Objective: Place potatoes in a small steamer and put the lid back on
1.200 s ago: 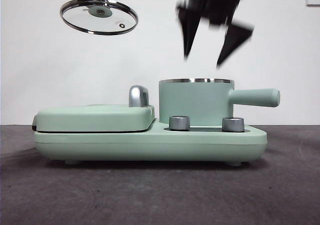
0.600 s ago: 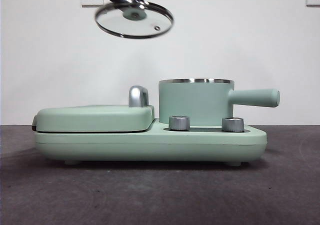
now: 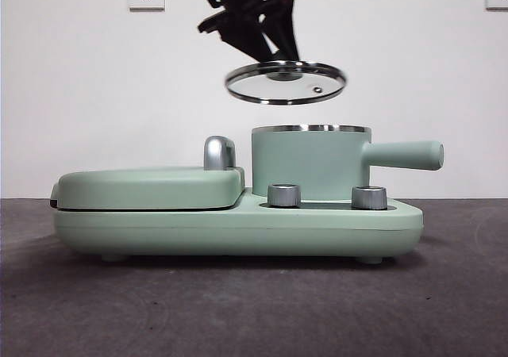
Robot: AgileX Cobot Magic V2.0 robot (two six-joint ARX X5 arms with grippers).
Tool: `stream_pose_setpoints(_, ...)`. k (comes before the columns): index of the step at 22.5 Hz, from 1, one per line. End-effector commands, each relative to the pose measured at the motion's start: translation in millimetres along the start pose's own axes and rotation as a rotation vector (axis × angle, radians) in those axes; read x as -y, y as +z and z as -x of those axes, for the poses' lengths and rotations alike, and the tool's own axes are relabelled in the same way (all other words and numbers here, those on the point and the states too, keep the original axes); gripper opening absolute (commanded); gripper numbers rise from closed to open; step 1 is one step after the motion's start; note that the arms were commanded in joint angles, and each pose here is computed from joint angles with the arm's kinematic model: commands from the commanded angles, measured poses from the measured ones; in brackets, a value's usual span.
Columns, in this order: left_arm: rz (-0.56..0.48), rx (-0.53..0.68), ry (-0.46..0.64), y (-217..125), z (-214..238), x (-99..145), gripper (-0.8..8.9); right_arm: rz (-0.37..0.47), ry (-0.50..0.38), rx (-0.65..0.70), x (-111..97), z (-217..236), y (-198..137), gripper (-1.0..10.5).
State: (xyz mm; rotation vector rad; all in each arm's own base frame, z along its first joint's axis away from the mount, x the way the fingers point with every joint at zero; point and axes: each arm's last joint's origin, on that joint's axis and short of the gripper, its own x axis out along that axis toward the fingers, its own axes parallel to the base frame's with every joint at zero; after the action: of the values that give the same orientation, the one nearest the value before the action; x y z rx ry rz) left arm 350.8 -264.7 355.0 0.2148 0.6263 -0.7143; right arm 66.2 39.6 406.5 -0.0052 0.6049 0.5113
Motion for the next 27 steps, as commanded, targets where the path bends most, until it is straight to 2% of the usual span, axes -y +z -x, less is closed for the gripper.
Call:
stream_pose_setpoints(1,-0.016,0.07,-0.022,10,-9,9,0.08,-0.026,-0.013,0.057,3,8,-20,4.3)
stream_pose_setpoints(5,-0.027,0.056,-0.037,3,-32,16,0.08,-0.058,-0.026,0.102,7,19,-46,4.3)
stream_pose_setpoints(9,-0.034,0.046,-0.011,-2,-47,16,0.08,-0.064,-0.023,0.117,7,22,-47,4.3)
stream_pose_setpoints(27,-0.055,0.026,-0.011,-8,-62,15,0.07,-0.072,-0.023,0.112,7,22,-47,4.3)
